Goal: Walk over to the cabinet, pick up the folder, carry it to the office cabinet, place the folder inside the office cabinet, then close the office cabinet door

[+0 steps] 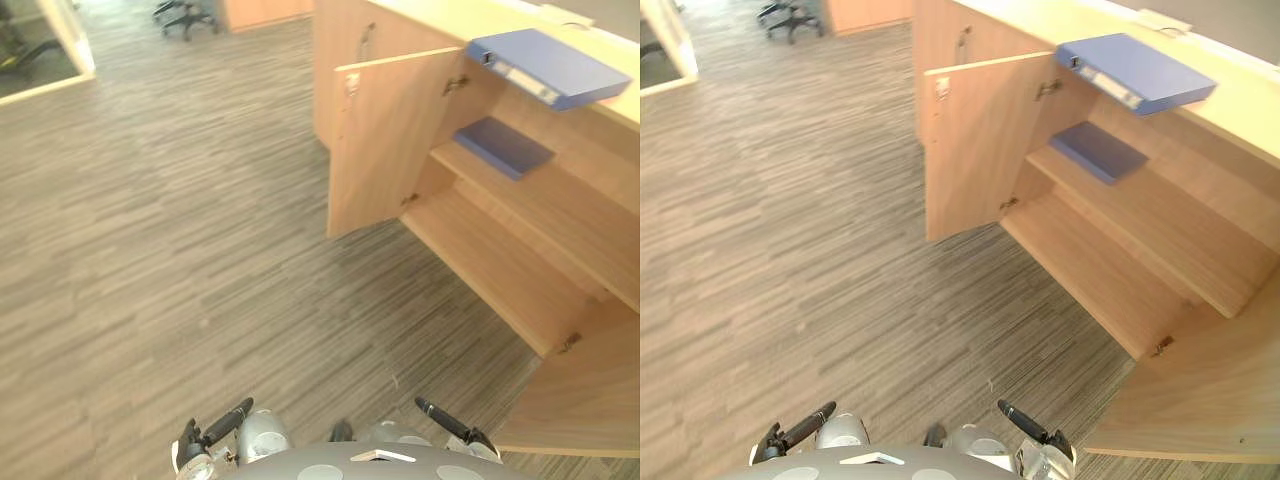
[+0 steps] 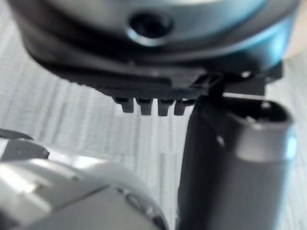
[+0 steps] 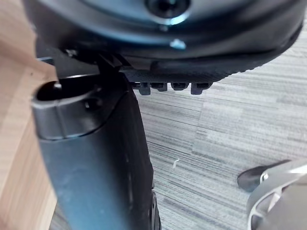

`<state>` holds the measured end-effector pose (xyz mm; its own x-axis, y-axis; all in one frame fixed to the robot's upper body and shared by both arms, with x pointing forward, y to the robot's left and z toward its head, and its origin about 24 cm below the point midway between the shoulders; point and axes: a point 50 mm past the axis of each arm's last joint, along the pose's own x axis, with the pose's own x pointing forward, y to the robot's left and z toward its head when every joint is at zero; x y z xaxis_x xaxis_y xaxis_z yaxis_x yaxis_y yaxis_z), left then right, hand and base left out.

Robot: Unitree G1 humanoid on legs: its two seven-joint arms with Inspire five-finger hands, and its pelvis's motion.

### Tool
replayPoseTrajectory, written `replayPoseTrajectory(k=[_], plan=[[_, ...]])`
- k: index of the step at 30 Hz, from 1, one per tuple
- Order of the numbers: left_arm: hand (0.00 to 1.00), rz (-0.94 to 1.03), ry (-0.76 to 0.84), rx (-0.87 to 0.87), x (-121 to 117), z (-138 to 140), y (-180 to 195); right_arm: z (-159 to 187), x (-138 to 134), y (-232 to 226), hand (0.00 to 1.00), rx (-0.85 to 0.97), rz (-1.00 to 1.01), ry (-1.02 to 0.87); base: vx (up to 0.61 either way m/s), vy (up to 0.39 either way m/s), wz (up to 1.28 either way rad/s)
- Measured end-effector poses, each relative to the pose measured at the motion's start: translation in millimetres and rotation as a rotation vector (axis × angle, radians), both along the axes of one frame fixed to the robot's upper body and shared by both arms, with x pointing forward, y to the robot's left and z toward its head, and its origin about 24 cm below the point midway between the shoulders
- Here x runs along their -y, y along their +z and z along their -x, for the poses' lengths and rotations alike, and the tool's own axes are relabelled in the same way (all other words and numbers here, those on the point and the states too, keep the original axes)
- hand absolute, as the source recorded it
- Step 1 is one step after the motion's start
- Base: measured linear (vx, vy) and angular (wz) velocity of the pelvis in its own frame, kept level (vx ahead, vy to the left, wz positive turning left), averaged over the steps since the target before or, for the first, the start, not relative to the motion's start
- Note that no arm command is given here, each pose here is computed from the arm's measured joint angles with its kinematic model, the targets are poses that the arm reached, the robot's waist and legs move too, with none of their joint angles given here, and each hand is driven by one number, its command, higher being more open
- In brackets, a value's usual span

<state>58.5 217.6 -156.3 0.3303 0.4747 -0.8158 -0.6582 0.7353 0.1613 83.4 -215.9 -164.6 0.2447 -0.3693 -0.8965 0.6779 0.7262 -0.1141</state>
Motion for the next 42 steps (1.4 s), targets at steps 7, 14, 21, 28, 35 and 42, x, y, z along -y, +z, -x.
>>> replayPoseTrajectory(k=[7, 14, 21, 28, 35, 42], plan=[[1.00, 0.028, 0.090, -0.033, 7.0, 11.6, -4.0, -8.3, -9.9, -0.1, 1.00, 0.060, -0.067, -0.082, 0.42, 0.284, -1.12], [1.00, 0.010, 0.173, -0.095, -4.9, 30.2, -5.7, 3.6, -25.0, -4.7, 1.00, 0.052, -0.130, -0.142, 0.42, 0.411, -0.98], [1.00, 0.005, 0.156, -0.118, -7.3, 34.5, -6.5, 6.7, -7.3, -2.8, 1.00, 0.058, -0.095, -0.177, 0.10, 0.185, -0.58], [1.00, 0.035, 0.156, -0.174, 3.8, 41.3, -11.1, 14.6, -1.0, -3.3, 1.00, 0.024, -0.076, -0.197, 0.06, -0.137, -0.32], [1.00, 0.019, 0.109, -0.155, 9.1, 31.2, -9.9, 39.3, 5.2, -4.7, 1.00, -0.025, -0.054, -0.188, 0.22, -0.309, 0.22], [1.00, 0.012, 0.152, -0.164, 2.8, 38.0, -9.4, 44.7, 0.3, -7.6, 1.00, -0.082, -0.067, -0.143, 0.31, -0.218, -0.08]])
